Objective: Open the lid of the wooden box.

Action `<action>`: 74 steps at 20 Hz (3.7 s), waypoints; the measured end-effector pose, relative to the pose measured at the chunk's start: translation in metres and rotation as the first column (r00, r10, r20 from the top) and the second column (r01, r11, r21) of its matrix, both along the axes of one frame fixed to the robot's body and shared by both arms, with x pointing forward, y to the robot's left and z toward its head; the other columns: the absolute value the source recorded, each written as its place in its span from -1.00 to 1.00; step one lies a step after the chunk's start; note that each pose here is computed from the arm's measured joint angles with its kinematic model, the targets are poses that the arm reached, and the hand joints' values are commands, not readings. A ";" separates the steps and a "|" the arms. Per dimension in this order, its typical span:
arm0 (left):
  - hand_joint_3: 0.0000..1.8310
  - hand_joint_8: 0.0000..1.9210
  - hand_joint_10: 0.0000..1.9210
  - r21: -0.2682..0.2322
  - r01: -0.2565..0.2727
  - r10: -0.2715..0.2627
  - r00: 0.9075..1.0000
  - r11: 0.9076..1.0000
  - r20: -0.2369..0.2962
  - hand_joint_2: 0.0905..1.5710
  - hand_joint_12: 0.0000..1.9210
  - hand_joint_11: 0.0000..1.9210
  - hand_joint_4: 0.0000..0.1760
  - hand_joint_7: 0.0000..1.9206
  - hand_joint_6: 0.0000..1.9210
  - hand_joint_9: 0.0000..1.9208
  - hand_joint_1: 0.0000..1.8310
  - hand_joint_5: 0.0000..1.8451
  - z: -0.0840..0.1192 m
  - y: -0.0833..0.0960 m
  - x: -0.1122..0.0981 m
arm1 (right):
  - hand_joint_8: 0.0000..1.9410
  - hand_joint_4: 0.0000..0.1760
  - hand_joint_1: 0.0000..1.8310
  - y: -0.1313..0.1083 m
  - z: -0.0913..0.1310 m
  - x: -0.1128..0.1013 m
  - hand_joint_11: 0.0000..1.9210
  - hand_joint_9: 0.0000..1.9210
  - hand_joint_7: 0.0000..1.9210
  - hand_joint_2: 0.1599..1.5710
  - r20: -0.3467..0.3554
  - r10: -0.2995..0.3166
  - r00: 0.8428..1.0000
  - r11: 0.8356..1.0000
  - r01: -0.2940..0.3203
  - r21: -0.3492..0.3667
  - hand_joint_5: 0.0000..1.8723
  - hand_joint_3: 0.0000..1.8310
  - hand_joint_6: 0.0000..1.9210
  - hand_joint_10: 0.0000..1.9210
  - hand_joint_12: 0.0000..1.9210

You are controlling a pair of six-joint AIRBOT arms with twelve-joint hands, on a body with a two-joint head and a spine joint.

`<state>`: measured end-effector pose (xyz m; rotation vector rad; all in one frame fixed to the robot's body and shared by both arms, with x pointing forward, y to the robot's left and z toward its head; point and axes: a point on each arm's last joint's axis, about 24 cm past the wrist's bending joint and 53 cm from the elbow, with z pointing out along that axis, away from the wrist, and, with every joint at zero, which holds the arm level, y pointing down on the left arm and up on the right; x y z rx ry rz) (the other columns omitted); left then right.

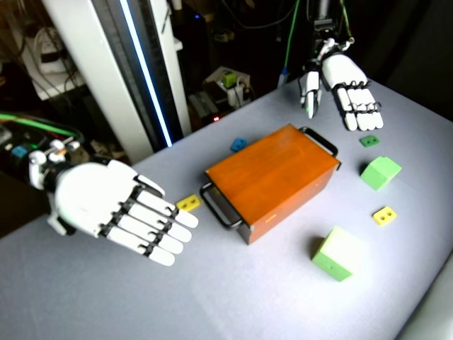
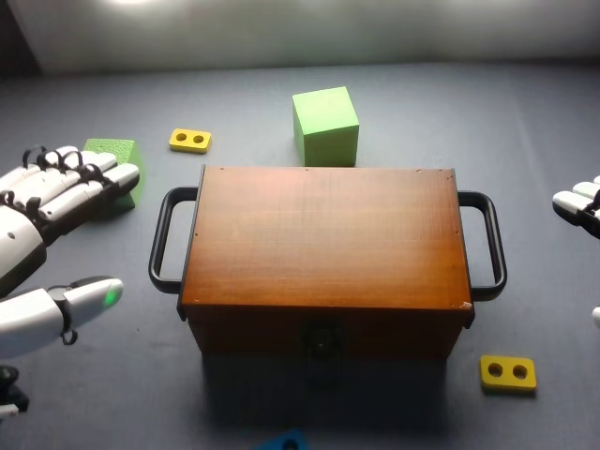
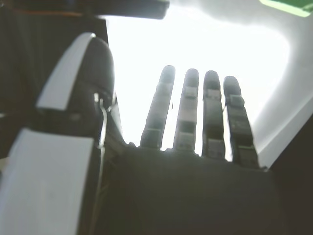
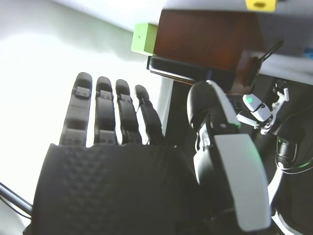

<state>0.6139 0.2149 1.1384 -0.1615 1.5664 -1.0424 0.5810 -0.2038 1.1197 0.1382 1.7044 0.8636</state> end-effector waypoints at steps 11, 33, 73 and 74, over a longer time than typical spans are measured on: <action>-1.00 -1.00 -1.00 0.048 0.026 -0.021 0.996 0.998 -0.092 0.77 -1.00 -1.00 -0.97 -1.00 -0.99 -1.00 -0.76 -0.88 -0.028 -0.005 0.000 | -1.00 -1.00 -0.50 0.029 -0.027 0.005 -1.00 -1.00 -1.00 0.75 -0.075 0.084 0.994 0.995 -0.087 -0.040 -1.00 -1.00 -1.00 -1.00 -1.00; -1.00 -1.00 -1.00 0.047 0.103 -0.093 0.979 0.994 -0.179 0.74 -1.00 -1.00 -0.68 -1.00 -1.00 -1.00 -0.73 -0.94 -0.055 -0.022 -0.001 | -1.00 -1.00 -0.55 0.059 -0.047 0.013 -1.00 -1.00 -1.00 0.75 -0.121 0.148 0.982 0.987 -0.154 -0.048 -1.00 -1.00 -1.00 -1.00 -1.00; -1.00 -1.00 -1.00 0.057 0.120 -0.107 0.976 0.991 -0.187 0.66 -1.00 -1.00 -0.25 -1.00 -1.00 -1.00 -0.35 -1.00 -0.057 -0.027 -0.001 | -1.00 -1.00 -0.83 0.054 -0.039 0.017 -1.00 -1.00 -1.00 0.86 -0.123 0.131 0.984 0.991 -0.132 0.003 -1.00 -1.00 -1.00 -1.00 -0.84; -1.00 -1.00 -1.00 0.064 0.124 -0.110 0.976 0.990 -0.190 0.65 -1.00 -1.00 -0.54 -1.00 -1.00 -1.00 -0.32 -1.00 -0.058 -0.027 -0.002 | -1.00 -1.00 -0.83 0.054 -0.039 0.017 -1.00 -1.00 -1.00 0.86 -0.123 0.131 0.984 0.991 -0.132 0.003 -1.00 -1.00 -1.00 -1.00 -0.99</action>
